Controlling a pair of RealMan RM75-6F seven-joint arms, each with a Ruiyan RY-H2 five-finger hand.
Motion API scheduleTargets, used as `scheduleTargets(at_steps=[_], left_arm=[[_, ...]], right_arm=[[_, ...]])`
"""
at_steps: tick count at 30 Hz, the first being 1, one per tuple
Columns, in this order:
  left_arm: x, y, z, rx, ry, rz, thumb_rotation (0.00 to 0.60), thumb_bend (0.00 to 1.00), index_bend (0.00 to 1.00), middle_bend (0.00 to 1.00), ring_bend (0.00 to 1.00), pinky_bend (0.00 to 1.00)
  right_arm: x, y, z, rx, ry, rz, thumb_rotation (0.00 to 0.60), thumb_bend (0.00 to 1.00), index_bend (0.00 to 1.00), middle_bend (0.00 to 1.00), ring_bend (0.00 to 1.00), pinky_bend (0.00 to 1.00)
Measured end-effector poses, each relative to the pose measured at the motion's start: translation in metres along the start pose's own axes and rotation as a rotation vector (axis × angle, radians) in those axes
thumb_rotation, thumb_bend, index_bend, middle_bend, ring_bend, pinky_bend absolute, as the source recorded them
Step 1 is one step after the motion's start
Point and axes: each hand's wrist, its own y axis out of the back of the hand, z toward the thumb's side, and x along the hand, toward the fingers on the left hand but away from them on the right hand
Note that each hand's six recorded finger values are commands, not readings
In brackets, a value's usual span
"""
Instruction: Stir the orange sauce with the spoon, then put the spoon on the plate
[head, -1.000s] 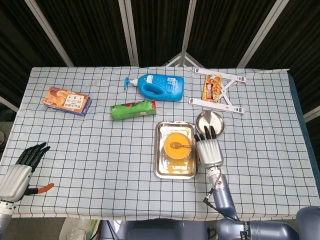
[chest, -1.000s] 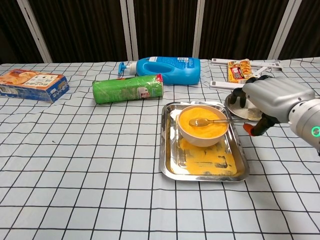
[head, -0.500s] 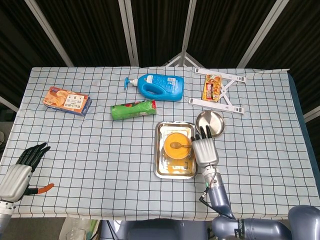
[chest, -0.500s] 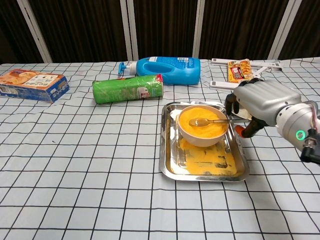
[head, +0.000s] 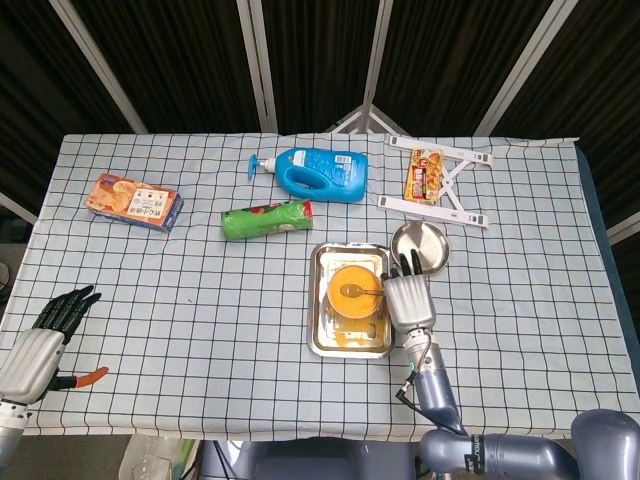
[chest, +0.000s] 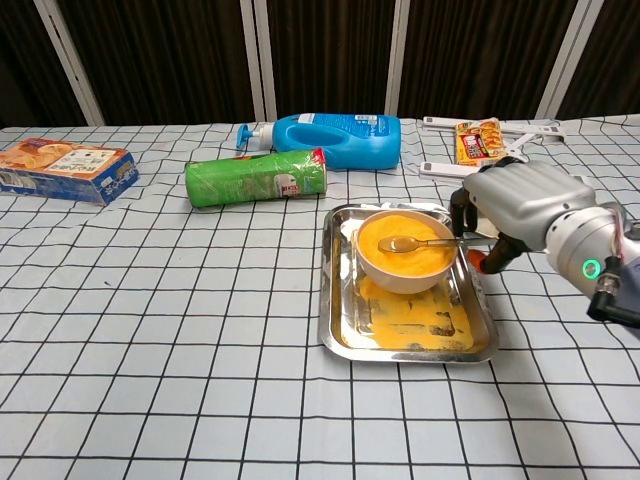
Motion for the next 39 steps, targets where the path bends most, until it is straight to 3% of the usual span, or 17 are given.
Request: scheduleTargets(at_steps=[29,39], left_arm=[[-0.0002,-0.0004,-0.0001,0.0,0.0,-0.004,0.6,0.0,0.0,0.0,0.0,0.0],[-0.0003,-0.0003,-0.0003,0.0,0.0,-0.003,0.6,0.0,0.0,0.0,0.0,0.0]], right_arm=[[-0.0052,0.0009,-0.0007,-0.008,-0.019,-0.008,0.6,0.48,0.48,0.42,0.15,0.0],[-0.0054,-0.0003,-0.0004,-0.002,-0.02,-0.006,0.6,0.5,0.53,0.46,0.19,0.0]])
